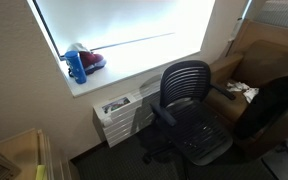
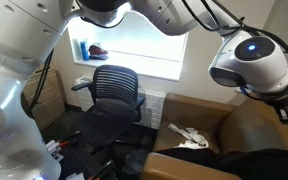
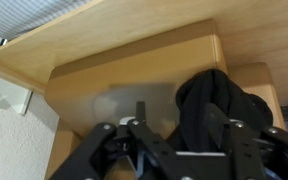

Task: Pick the black garment on the chair, put it on the sofa then move the black chair

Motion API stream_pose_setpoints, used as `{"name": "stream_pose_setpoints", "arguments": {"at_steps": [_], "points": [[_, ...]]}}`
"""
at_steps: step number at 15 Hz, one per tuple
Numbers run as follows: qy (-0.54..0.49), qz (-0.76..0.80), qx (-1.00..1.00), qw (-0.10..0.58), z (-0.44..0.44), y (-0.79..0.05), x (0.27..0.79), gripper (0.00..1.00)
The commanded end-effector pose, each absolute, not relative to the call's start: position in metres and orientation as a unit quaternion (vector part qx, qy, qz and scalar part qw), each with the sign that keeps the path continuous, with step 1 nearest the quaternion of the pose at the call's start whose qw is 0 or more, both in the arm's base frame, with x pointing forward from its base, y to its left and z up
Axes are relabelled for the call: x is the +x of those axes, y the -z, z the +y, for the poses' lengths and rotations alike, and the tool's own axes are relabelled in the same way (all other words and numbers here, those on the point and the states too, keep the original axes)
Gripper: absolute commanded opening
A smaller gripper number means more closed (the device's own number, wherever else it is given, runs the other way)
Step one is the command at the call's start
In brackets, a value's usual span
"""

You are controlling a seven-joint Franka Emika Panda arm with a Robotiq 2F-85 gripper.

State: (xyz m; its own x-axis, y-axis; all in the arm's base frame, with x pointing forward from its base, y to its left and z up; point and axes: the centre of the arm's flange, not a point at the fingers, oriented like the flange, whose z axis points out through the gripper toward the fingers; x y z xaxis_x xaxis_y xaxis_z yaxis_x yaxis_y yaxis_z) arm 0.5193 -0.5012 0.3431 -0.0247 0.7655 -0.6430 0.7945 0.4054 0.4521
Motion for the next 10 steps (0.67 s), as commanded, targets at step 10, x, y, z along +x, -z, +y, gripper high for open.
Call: {"name": "stream_pose_setpoints", "arguments": {"at_steps": [10], "points": [[-0.029,0.822,0.470,0.319,-0.438,-0.292,0.505,1.00]]}}
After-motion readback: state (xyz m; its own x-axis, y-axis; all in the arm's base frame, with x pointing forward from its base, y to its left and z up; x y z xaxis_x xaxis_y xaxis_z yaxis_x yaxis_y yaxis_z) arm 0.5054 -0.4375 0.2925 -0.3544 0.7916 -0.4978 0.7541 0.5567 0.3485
